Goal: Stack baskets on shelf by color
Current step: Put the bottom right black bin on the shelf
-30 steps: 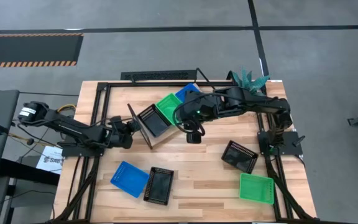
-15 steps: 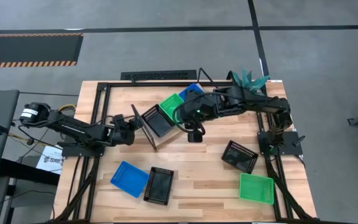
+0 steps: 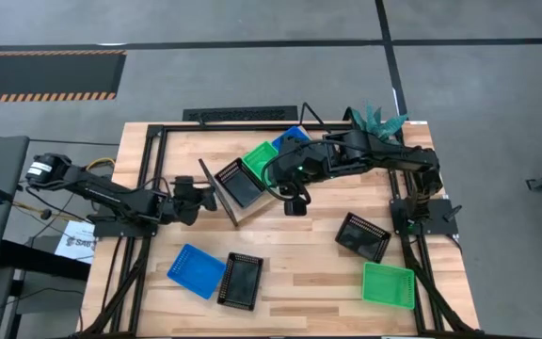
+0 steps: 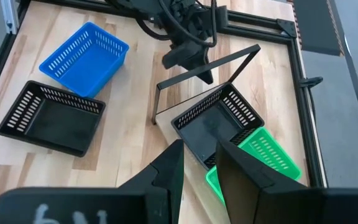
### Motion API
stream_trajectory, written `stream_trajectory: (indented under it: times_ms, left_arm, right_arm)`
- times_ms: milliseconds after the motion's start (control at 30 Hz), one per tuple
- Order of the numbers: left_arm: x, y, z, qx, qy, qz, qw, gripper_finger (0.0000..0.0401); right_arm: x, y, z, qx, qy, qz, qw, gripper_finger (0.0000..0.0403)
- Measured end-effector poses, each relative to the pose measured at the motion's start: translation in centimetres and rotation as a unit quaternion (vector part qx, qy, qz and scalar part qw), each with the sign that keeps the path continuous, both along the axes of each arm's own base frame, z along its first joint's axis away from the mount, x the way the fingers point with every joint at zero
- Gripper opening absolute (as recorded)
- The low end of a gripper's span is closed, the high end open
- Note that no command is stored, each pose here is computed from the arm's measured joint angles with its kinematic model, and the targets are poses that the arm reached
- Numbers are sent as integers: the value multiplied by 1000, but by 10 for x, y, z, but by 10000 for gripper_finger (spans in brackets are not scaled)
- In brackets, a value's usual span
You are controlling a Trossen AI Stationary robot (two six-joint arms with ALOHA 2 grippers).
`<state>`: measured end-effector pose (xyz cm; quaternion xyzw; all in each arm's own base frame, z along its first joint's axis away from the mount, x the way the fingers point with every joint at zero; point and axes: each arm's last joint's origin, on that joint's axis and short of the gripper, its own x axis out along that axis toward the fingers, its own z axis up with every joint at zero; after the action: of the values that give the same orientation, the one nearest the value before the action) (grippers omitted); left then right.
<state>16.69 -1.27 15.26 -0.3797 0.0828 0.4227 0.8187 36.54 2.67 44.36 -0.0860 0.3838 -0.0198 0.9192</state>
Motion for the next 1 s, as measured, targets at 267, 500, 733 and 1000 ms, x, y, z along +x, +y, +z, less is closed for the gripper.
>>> stream_trajectory:
  times_ms: [267,500,733,1000]
  left_arm:
    - [-1,2,-1,97,77,-19,992,0]
    - [-1,2,-1,109,90,-27,990,0]
    - [0,4,0,120,97,-28,988,0]
    - [2,4,-3,121,102,-28,987,0]
  right_arm:
    - [0,3,0,2,0,2,1000,116]
    - [-1,5,0,-2,1,8,1000,116]
    - [-1,5,0,-7,2,13,1000,116]
    - [-1,5,0,-8,2,14,1000,116]
